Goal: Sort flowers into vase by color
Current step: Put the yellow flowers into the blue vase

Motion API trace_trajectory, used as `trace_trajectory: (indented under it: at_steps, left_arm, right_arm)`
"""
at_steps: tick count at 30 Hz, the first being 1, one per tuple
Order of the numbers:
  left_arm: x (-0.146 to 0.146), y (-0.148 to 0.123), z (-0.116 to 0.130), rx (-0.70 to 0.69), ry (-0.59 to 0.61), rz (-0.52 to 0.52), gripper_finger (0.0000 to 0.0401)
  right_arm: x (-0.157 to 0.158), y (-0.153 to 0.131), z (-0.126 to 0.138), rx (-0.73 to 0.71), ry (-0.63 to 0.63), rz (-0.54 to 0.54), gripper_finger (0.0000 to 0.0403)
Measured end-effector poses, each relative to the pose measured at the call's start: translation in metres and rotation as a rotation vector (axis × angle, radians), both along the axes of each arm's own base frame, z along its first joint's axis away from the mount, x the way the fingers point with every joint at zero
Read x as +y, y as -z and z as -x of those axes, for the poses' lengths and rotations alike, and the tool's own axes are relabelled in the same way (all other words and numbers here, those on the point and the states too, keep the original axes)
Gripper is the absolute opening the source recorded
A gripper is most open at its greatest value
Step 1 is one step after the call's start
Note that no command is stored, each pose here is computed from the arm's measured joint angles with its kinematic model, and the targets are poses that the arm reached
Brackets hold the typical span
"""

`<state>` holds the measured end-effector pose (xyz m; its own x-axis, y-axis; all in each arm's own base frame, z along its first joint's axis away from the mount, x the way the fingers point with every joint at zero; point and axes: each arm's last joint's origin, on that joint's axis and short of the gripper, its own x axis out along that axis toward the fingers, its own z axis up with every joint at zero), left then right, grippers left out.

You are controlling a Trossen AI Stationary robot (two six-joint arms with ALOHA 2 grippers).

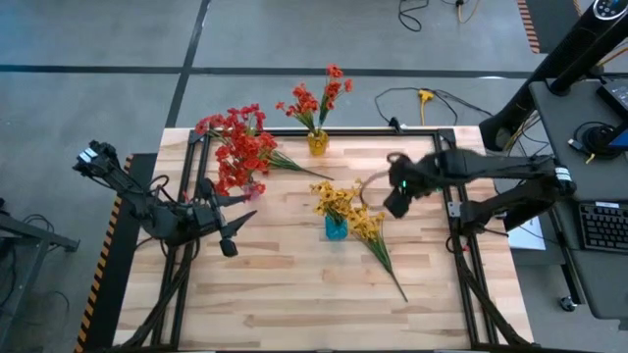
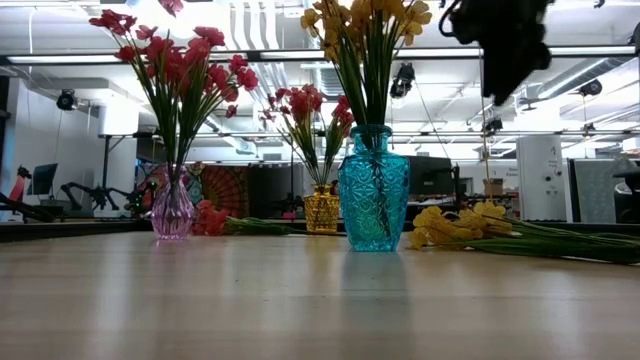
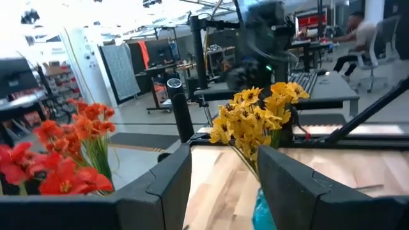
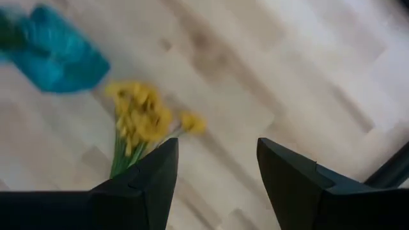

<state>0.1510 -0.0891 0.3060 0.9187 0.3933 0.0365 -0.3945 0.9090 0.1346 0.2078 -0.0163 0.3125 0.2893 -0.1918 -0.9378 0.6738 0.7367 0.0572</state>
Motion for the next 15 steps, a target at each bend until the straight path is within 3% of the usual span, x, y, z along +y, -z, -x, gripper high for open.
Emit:
trace_trajectory:
  at_steps: [7, 15]
  left_arm:
    - [-0.009, 0.005, -0.005, -0.016, 0.085, 0.079, 0.0162]
    - [-0.019, -0.004, -0.014, -0.036, 0.104, 0.104, 0.0162]
  right_arm:
    - [0.038, 0.034, 0.004, 0.059, -0.013, -0.039, 0.0206]
    - [0.075, 0.071, 0.004, -0.030, -0.032, -0.100, 0.0206]
